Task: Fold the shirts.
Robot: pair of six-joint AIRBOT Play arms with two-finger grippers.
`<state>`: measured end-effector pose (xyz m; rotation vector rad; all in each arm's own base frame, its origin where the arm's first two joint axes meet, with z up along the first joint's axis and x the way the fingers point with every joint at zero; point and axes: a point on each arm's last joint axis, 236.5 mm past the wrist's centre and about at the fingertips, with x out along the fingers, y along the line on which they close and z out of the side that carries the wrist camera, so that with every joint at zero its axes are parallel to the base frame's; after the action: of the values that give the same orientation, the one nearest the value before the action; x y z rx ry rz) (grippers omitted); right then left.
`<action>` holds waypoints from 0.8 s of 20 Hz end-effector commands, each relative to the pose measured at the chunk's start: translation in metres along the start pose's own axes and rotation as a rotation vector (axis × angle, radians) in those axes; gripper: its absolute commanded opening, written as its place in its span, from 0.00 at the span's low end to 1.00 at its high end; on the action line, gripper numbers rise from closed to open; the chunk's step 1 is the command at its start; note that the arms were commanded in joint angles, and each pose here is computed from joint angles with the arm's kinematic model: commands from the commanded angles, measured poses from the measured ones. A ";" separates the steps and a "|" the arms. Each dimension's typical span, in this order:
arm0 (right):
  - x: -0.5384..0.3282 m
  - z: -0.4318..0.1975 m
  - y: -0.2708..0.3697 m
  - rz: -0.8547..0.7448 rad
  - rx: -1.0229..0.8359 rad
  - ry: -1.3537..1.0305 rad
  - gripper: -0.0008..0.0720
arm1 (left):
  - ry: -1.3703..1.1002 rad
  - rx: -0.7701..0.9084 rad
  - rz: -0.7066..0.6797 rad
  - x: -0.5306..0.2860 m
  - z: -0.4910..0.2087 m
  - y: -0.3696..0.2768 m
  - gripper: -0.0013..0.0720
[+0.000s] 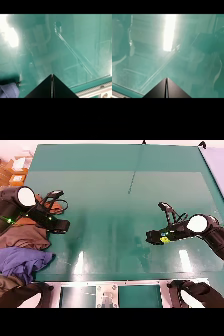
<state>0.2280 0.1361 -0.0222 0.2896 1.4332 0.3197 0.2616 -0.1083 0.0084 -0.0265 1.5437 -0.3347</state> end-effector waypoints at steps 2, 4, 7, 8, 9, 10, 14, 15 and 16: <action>0.001 -0.001 0.000 0.000 0.001 0.004 0.04 | 0.002 0.000 0.000 0.001 0.000 0.000 0.06; 0.002 -0.002 -0.001 -0.001 0.002 0.007 0.04 | 0.000 0.000 0.000 0.000 0.000 0.000 0.06; 0.002 -0.002 -0.001 -0.001 0.002 0.006 0.04 | 0.000 0.000 0.000 0.000 0.000 0.000 0.06; 0.002 -0.002 -0.001 -0.001 0.002 0.006 0.04 | 0.000 0.000 0.000 0.000 0.000 0.000 0.06; 0.002 -0.002 -0.001 -0.001 0.002 0.006 0.04 | 0.000 0.000 0.000 0.000 0.000 0.000 0.06; 0.002 -0.002 -0.001 -0.001 0.002 0.006 0.04 | 0.000 0.000 0.000 0.000 0.000 0.000 0.06; 0.002 -0.002 -0.001 -0.001 0.002 0.006 0.04 | -0.008 0.004 0.001 0.001 0.002 0.000 0.06; 0.002 -0.002 -0.001 -0.001 0.001 0.006 0.04 | -0.069 0.004 0.002 0.000 0.016 0.000 0.06; 0.002 -0.002 -0.001 -0.001 0.002 0.006 0.04 | -0.130 0.004 0.003 -0.002 0.031 0.001 0.06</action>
<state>0.2263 0.1357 -0.0242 0.2897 1.4392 0.3181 0.2699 -0.1097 0.0085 -0.0315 1.5089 -0.3320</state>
